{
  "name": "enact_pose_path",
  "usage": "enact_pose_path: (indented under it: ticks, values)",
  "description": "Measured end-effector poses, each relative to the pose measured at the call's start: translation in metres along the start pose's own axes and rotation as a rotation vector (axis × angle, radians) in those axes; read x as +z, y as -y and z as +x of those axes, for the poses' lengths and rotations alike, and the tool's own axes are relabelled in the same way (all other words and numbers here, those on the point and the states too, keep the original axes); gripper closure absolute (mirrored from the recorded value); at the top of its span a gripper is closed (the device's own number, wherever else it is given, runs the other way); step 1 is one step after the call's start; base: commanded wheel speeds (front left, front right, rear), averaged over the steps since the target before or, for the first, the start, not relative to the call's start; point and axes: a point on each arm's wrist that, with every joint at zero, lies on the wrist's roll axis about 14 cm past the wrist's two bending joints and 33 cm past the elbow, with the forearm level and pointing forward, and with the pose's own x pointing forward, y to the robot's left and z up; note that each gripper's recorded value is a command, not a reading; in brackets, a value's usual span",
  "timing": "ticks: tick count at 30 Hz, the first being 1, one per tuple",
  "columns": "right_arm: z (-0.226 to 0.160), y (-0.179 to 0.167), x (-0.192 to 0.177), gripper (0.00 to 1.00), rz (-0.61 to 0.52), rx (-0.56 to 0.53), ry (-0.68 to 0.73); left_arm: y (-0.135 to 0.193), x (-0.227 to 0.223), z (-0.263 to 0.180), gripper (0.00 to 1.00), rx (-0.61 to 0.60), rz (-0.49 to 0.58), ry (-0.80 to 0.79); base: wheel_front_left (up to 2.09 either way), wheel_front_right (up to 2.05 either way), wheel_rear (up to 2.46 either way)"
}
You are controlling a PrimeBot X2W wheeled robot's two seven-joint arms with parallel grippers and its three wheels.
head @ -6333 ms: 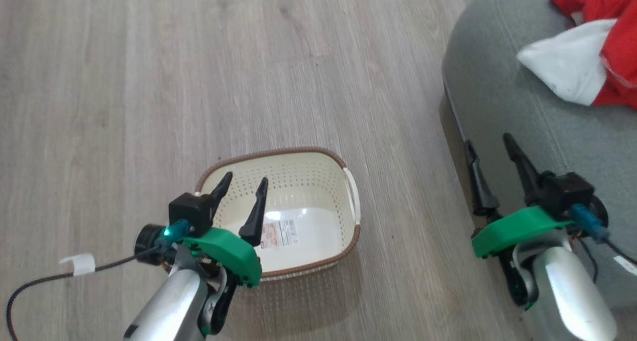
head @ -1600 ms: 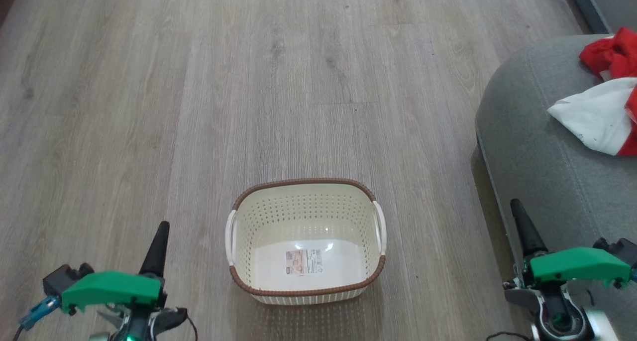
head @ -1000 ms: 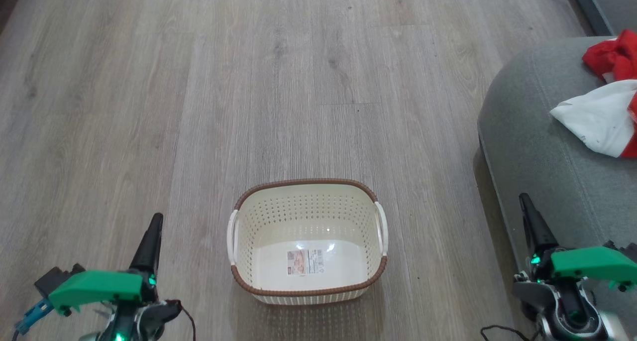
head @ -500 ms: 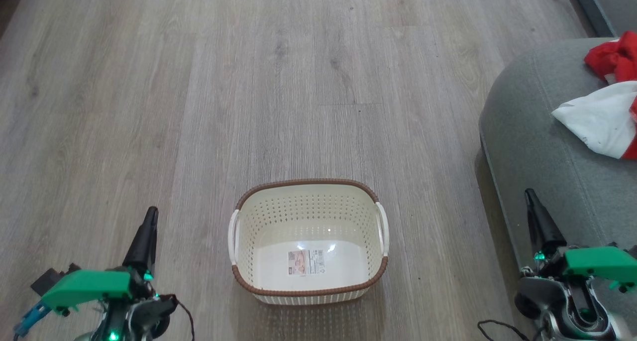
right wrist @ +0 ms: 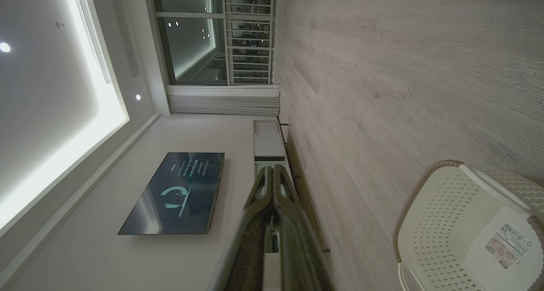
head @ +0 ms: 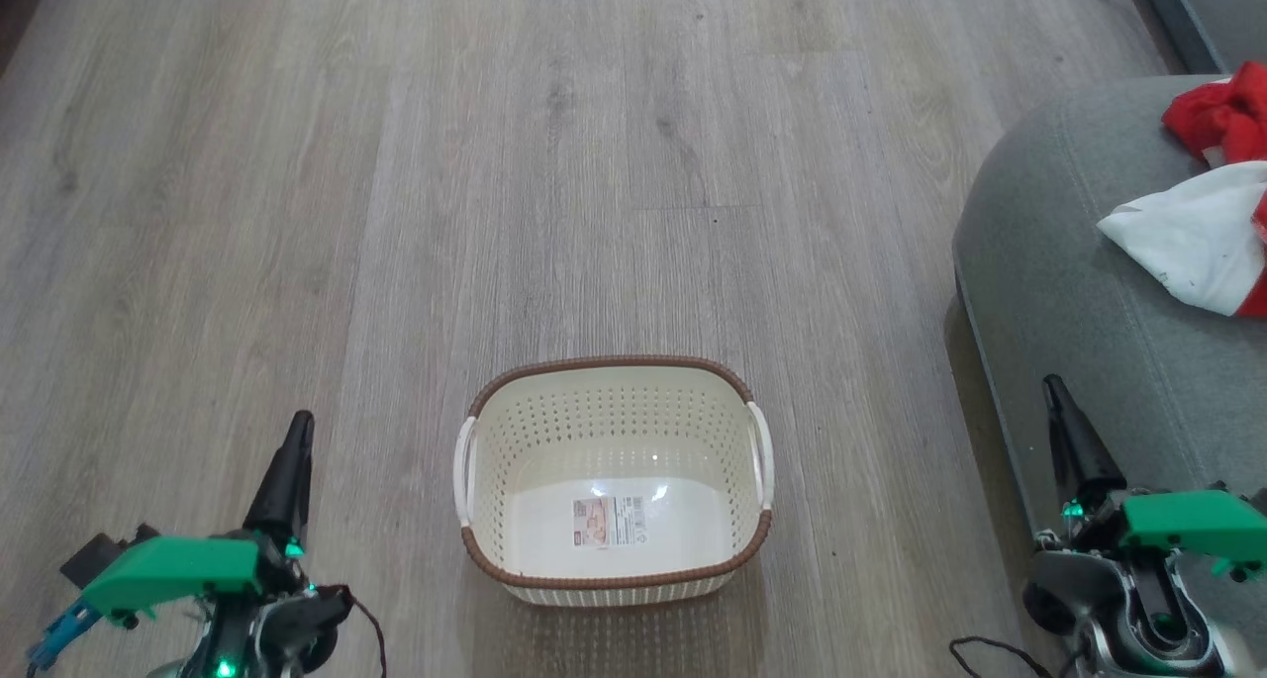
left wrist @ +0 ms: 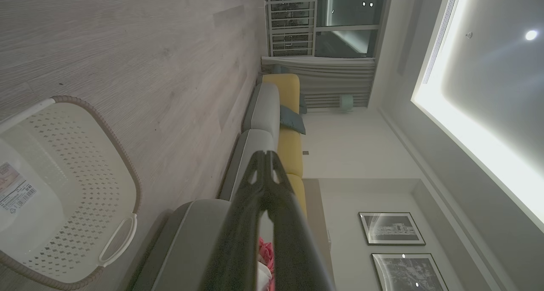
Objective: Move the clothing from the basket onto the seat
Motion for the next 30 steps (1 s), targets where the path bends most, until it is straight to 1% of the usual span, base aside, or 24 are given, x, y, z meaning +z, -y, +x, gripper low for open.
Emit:
enact_pose_path:
  ticks: [30]
  values:
    - [0.0000,0.0000,-0.0001,1.00,0.001,0.000,0.000,0.0001,0.0000,0.0000,1.00,0.000,0.000,0.000,0.00,0.00,0.00]
